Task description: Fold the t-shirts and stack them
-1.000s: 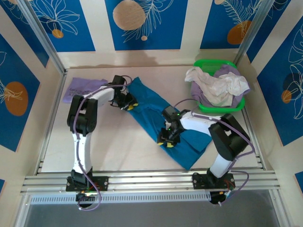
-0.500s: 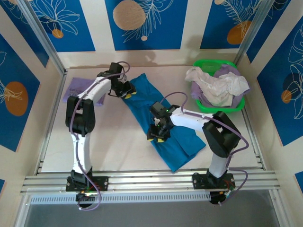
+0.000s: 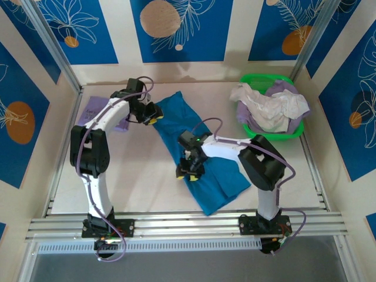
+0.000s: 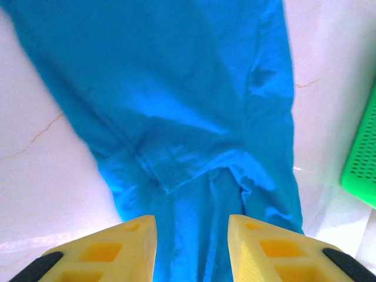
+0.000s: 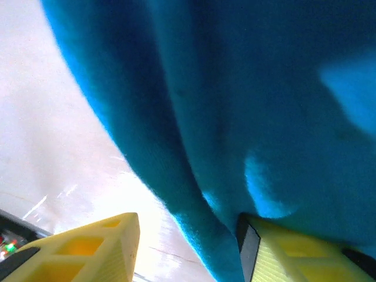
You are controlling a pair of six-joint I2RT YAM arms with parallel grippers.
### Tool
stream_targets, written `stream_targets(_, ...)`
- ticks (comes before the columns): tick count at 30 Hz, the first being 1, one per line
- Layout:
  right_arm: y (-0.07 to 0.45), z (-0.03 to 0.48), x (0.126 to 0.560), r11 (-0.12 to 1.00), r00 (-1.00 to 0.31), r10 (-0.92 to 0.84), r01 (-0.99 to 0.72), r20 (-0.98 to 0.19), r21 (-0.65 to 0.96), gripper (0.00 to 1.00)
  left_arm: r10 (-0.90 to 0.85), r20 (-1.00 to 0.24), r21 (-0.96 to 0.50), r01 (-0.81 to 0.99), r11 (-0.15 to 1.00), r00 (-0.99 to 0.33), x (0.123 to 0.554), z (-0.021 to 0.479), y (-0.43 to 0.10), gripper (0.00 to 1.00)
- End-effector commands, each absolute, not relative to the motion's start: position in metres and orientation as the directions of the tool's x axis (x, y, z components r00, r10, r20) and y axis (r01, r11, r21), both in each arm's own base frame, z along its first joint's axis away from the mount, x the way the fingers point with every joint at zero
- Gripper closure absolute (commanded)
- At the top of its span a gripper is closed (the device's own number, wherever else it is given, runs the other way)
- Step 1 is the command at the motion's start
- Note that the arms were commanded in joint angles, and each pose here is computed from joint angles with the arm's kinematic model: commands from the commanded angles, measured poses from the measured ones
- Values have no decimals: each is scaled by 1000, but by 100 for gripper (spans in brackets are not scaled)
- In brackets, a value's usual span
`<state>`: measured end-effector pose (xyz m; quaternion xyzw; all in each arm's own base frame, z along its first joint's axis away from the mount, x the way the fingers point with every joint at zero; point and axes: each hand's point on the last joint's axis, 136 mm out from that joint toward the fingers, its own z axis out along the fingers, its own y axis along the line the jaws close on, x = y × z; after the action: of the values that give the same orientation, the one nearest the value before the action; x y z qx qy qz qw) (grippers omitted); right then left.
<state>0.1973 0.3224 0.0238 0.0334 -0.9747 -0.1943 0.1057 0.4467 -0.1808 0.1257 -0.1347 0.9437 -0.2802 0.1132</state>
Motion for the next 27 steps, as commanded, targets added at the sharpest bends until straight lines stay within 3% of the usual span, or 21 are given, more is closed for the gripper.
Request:
stream_targets(1, 368, 20, 185, 894, -959, -174, -58, 226, 445, 50, -309, -158, -550, -177, 816, -938, 438, 137, -168, 63)
stream_targets(7, 417, 58, 195, 848, -970, -213, -123, 119, 515, 50, -310, -149, -545, -184, 818, -939, 435, 136, -164, 62)
stream_targets(15, 348, 81, 202, 894, -994, -106, -85, 22, 441, 50, -338, -105, -562, -225, 796, -935, 433, 109, -177, 62)
stream_targets(27, 260, 55, 201, 917, -996, 58, 81, 72, 390, 50, -324, -2, -516, -276, 811, -946, 433, 27, -219, 62)
